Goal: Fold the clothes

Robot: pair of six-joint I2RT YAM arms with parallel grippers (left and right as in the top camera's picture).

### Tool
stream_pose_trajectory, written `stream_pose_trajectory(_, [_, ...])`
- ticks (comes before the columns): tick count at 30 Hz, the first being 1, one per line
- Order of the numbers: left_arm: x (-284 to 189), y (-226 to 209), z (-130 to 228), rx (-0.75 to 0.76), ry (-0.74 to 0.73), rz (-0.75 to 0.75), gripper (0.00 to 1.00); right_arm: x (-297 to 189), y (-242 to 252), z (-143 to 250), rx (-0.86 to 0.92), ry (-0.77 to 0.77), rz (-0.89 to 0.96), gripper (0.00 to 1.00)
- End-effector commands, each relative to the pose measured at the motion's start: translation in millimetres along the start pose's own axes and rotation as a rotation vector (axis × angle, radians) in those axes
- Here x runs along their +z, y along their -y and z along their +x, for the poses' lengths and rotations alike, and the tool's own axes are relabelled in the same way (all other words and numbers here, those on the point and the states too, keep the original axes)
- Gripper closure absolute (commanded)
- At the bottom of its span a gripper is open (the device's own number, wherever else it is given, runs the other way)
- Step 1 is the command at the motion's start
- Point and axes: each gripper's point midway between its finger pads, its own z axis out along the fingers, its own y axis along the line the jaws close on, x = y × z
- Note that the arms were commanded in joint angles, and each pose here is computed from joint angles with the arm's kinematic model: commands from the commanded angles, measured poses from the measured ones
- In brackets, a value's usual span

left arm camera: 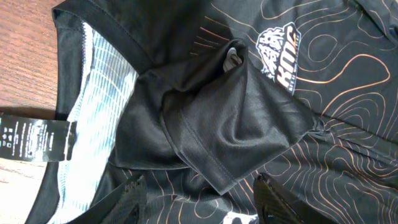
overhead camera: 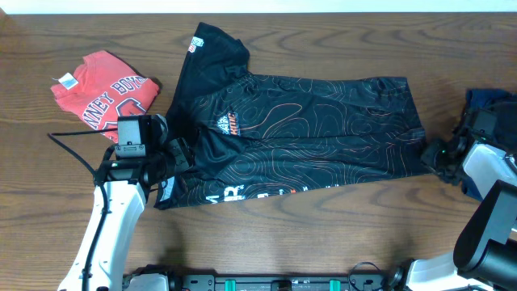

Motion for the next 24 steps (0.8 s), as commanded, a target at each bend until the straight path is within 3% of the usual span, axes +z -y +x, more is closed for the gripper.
stream_pose_trajectory(1, [2.3,1.1,2.6,0.006,-0.017,0.005,0.43,-3.8,13.8,-3.9,0.002,0.032,0.067,0.62])
stream_pose_trajectory(13, [2.3,-0.3,5.8,0.003,-0.029,-0.001,0.43,6.7,13.5,13.7,0.002,0.003,0.045,0.61])
stream_pose_trajectory(18, [2.3,-0.3,5.9,0.006,-0.030,-0.001,0.43,7.3,6.6,9.1,0.010,0.021,0.009,0.80])
stream_pose_trajectory(24, [2.3,-0.3,6.0,0.006,-0.030,-0.001,0.43,7.8,6.3,8.2,0.010,0.027,0.007,0.89])
